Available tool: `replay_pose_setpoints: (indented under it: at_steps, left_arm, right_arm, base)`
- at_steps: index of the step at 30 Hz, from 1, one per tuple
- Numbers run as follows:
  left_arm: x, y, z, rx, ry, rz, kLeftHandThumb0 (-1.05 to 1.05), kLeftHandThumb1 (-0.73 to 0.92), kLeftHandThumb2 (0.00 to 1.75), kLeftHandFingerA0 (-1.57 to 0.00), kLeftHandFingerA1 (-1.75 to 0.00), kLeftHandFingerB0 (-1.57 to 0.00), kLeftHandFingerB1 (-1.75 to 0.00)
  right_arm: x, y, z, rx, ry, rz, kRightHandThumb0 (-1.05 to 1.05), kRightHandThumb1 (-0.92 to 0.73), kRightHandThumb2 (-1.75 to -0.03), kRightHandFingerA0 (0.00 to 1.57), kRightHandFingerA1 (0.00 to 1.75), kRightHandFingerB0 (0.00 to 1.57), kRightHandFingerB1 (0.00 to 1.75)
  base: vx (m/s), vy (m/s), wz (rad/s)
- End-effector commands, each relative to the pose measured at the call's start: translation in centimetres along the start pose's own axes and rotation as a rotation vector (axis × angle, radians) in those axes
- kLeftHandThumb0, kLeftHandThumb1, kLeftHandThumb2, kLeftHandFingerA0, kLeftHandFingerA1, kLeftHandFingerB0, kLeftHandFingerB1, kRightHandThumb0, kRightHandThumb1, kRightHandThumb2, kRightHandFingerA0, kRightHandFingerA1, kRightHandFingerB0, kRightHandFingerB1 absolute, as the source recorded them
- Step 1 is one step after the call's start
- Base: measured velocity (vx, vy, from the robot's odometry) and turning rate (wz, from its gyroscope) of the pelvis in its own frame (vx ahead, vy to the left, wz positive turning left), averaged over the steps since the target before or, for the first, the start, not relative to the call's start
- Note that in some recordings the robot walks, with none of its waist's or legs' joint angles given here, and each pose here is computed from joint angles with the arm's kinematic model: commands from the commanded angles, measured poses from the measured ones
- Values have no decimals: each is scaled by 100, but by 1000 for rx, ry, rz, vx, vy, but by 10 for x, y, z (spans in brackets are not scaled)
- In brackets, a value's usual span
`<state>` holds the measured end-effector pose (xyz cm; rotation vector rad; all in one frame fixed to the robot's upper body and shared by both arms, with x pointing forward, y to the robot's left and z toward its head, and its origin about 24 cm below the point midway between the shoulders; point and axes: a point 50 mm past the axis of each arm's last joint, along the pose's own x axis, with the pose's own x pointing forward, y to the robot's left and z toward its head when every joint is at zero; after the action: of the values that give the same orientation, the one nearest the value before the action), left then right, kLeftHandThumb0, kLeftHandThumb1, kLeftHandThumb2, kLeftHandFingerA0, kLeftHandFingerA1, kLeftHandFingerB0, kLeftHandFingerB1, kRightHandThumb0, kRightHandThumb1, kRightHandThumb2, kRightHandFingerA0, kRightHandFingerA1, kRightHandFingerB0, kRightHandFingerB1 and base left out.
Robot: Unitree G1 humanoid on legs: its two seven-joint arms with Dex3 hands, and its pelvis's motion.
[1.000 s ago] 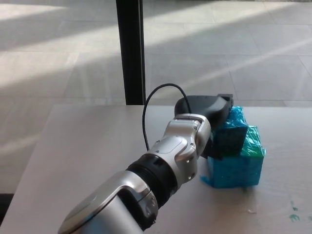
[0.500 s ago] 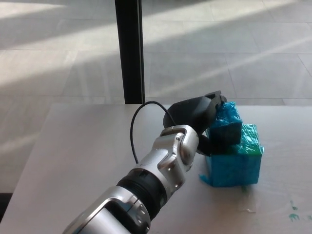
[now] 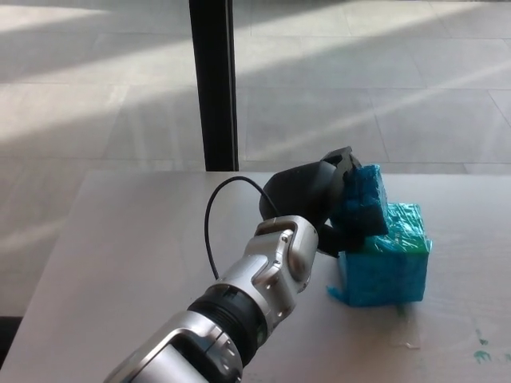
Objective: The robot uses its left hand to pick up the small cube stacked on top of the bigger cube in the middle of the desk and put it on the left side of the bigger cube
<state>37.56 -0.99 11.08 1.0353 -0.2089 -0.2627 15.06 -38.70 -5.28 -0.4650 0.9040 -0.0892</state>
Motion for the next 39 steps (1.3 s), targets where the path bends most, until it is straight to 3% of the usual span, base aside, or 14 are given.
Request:
replay_pose_setpoints:
  at_steps: [1, 13, 14, 15, 16, 17, 19, 20, 22, 29, 30, 31, 32, 39]
  left_arm:
    - [-8, -27, 5, -33, 5, -126, -19, 61, 100, -84, -175, -75, -157]
    - [-1, -2, -4, -43, -18, -34, -19, 66, 84, -83, -175, -74, -157]
    - [1, 5, -5, -23, -12, -22, -21, 67, 79, -80, -172, -71, -144]
    - [3, 11, -8, -43, -3, -5, -22, 66, 74, -83, -163, -71, -107]
    - [3, 11, -8, -46, -2, -5, -22, 66, 74, -83, -163, -71, -107]
    - [3, 13, -9, -71, 10, -3, -25, 68, 70, -76, -129, -70, -79]
    - [3, 15, -13, -89, 8, 16, -25, 69, 72, -75, -146, -70, -96]
    - [2, 17, -15, -123, 21, 30, -23, 71, 65, -78, -165, -62, -132]
    - [3, 22, -23, -117, 35, 24, -15, 65, 86, -79, -172, -73, -152]
    - [3, 42, -41, -74, 46, 78, -16, 63, 87, -83, -171, -74, -145]
    - [4, 47, -42, -58, 51, 73, -15, 64, 75, -89, -166, -76, -120]
    - [6, 51, -43, -40, 58, 65, -15, 64, 75, -89, -166, -76, -120]
    - [7, 66, -49, -41, 72, 73, -18, 66, 77, -78, -175, -67, -154]
    - [4, 79, -64, 35, 57, 59, -16, 65, 84, -76, -175, -67, -159]
  right_arm:
    - [-2, -4, 1, -13, 1, -15, -32, -72, -61, 58, 53, 44, 35]
    - [-3, -8, -3, -15, 18, -24, -36, -71, -62, 58, 56, 43, 36]
    - [-3, -7, -3, -9, 20, -20, -36, -70, -61, 57, 54, 42, 36]
    - [-4, -7, -3, -12, 17, -18, -37, -70, -61, 57, 54, 42, 36]
    - [-4, -7, -4, -12, 18, -17, -37, -70, -61, 57, 54, 42, 36]
    - [-4, -7, -5, -15, 22, -19, -37, -72, -61, 58, 55, 43, 37]
    - [-4, -7, -6, -17, 24, -22, -37, -70, -61, 58, 54, 42, 37]
    - [-4, -8, -6, -24, 28, -25, -38, -71, -61, 59, 55, 42, 37]
    - [-3, -7, -7, -8, 39, -31, -38, -72, -61, 59, 57, 42, 37]
    - [-4, -8, -6, 0, 35, -34, -39, -74, -62, 58, 53, 42, 37]
    - [-4, -8, -7, 2, 37, -34, -39, -74, -62, 59, 53, 42, 38]
    - [-4, -8, -7, 2, 37, -34, -39, -74, -62, 59, 53, 42, 38]
    - [-4, -8, -7, 4, 38, -34, -41, -73, -62, 58, 55, 42, 38]
    - [-5, -8, -9, -11, 40, -39, -40, -72, -61, 59, 55, 42, 38]
  base:
    - [0, 0, 0]
    - [0, 0, 0]
    - [0, 0, 0]
    - [0, 0, 0]
    - [0, 0, 0]
    - [0, 0, 0]
    - [0, 0, 0]
    - [0, 0, 0]
    - [0, 0, 0]
    - [0, 0, 0]
    - [0, 0, 0]
    - [0, 0, 0]
    - [0, 0, 0]
    - [0, 0, 0]
